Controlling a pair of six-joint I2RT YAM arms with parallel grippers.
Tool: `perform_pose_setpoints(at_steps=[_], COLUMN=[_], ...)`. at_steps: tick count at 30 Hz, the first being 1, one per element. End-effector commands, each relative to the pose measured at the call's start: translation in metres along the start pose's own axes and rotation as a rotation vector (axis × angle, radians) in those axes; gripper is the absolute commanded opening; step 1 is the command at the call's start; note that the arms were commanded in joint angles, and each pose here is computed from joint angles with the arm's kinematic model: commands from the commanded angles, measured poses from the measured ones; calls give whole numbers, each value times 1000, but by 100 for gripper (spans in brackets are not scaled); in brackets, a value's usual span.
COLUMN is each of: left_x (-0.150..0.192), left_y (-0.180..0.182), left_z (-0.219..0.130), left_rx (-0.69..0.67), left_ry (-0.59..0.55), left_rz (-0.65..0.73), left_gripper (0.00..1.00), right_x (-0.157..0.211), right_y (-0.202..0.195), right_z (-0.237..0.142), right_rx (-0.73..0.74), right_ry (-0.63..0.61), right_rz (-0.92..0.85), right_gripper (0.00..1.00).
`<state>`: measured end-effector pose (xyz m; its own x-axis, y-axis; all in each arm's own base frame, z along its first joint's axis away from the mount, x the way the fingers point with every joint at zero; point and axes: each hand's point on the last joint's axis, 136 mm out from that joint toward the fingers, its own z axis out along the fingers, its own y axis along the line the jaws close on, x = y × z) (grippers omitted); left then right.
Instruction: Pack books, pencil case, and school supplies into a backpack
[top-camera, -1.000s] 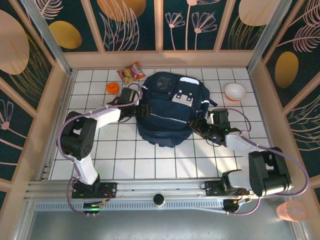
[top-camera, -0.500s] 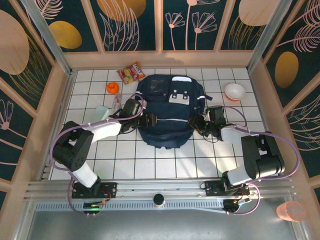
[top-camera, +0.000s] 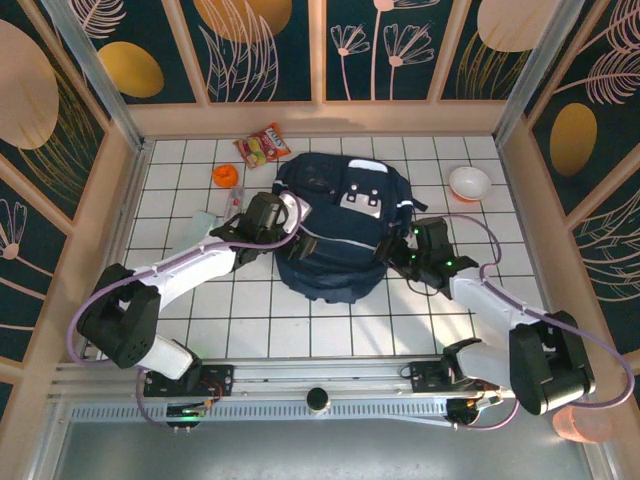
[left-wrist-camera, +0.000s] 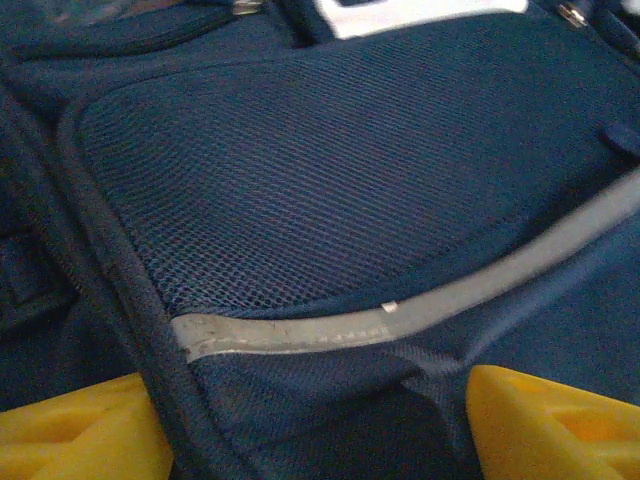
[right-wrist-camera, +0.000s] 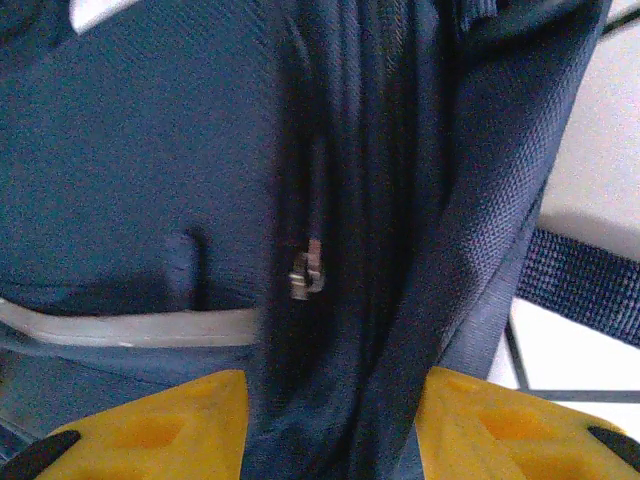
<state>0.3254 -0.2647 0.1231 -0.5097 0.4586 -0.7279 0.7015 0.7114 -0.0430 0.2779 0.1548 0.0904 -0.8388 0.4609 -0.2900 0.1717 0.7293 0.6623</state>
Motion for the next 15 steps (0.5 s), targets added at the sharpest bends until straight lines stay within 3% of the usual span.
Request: perform_pose_setpoints(at_steps=[1,6,10,15], left_x=[-24,-34,-43,-13], left_y=[-43,-50,-25,-20], left_z=[6,26,29,26], left_rx=[171,182,37,16], left_ry=[-50,-26,-22,35], left_rz=[389,496,419,352], left_gripper=[73,76,80,81], right_x=[-21,-26,-18,-6], right_y=[-2,4,-5,-18], right_z=[-19,-29,-27,-7], right_rx=[38,-35,-30,-15], right_ry=[-60,-71,-48,23], right_rz=[-60,-52,-17,33], right_gripper=[48,48,49,48])
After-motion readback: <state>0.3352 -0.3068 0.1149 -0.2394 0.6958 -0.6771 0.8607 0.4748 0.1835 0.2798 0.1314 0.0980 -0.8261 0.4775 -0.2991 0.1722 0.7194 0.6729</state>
